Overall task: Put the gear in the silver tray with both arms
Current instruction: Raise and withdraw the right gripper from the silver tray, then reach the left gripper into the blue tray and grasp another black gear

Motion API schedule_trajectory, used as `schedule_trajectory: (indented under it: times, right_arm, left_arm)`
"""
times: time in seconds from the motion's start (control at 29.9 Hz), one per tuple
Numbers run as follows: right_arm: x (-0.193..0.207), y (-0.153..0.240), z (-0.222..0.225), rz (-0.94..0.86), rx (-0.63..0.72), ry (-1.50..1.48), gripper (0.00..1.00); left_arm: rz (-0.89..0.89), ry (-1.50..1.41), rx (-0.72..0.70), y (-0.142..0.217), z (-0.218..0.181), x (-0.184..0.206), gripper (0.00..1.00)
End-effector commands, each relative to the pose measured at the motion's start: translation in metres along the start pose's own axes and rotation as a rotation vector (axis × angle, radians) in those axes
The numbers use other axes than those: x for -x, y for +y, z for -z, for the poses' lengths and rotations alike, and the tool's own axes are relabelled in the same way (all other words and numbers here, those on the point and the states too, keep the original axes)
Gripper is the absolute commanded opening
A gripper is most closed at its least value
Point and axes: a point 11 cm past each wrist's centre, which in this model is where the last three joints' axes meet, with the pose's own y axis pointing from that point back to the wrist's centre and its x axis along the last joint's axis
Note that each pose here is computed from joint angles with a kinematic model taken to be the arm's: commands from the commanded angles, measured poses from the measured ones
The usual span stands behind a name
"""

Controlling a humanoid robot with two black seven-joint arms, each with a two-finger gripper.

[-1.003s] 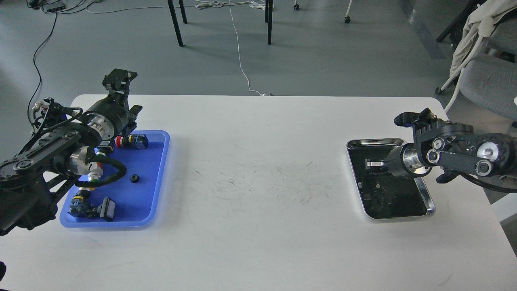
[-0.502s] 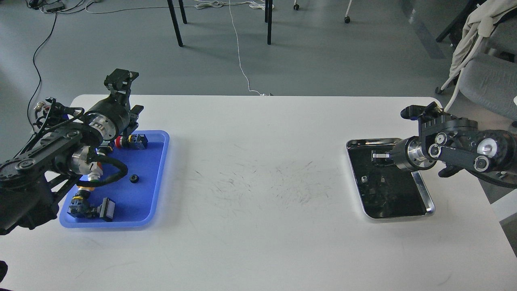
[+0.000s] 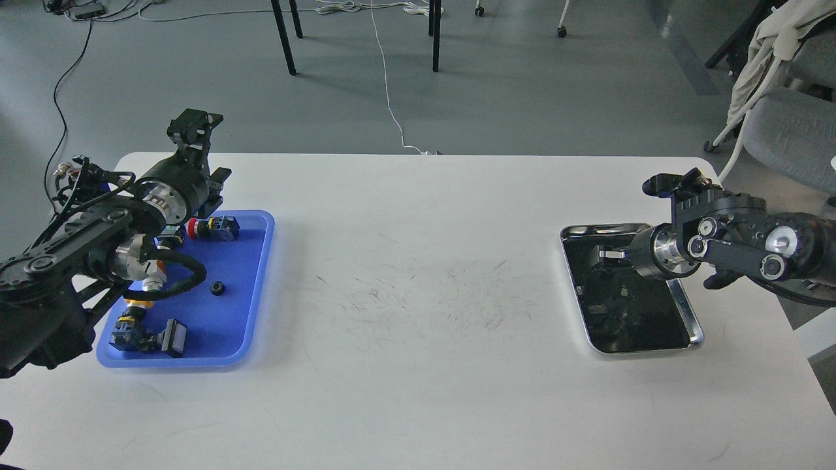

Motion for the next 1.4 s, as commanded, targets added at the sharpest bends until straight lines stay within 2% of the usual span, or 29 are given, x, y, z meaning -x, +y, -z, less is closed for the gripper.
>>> schedule_trajectory:
  times: [0.0, 0.17, 0.27, 0.43, 0.5, 0.6, 0.77, 0.9, 1.0, 1.17, 1.37]
  right_arm:
    - [-0.014, 0.006, 0.011, -0.036, -0.044, -0.03, 0.93]
    - [-0.049, 0.028, 0.043, -0.134, -0.188, -0.126, 0.93]
    - [-0.083, 0.053, 0.056, -0.237, -0.31, -0.238, 0.93]
    - [-0.124, 0.097, 0.076, -0.314, -0.65, -0.611, 0.94]
    - [-0.135, 0.114, 0.065, -0.302, -0.799, -0.829, 0.94]
    - [-0.144, 0.135, 0.025, -0.303, -0.96, -1.114, 0.94]
    - [-0.112, 0.122, -0.034, -0.225, -1.156, -1.498, 0.94]
    - [-0.077, 0.104, -0.074, -0.254, -1.222, -1.664, 0.94]
    - [-0.054, 0.091, -0.092, -0.27, -1.233, -1.76, 0.94]
    - [-0.026, 0.054, -0.073, -0.189, -1.221, -1.851, 0.95]
    - [-0.017, 0.047, -0.076, -0.186, -1.193, -1.864, 0.96]
  left_arm:
    - [-0.001, -0.001, 0.0, 0.0, 0.0, -0.001, 0.98]
    - [-0.002, -0.004, 0.003, 0.0, -0.002, -0.001, 0.98]
    - [-0.019, -0.006, 0.004, -0.001, -0.006, -0.004, 0.98]
    - [-0.043, -0.021, 0.018, 0.004, -0.017, -0.02, 0.98]
    - [-0.049, -0.043, 0.027, 0.011, -0.025, -0.032, 0.98]
    - [-0.004, -0.081, 0.054, 0.022, -0.042, -0.034, 0.98]
    - [0.13, -0.224, 0.082, 0.057, -0.065, -0.019, 0.98]
    - [0.271, -0.536, 0.017, 0.088, -0.038, -0.006, 0.98]
    - [0.355, -0.827, 0.037, 0.098, -0.018, -0.003, 0.98]
    - [0.481, -1.201, 0.041, 0.107, 0.021, -0.004, 0.98]
    - [0.533, -1.347, 0.017, 0.112, 0.067, -0.009, 0.97]
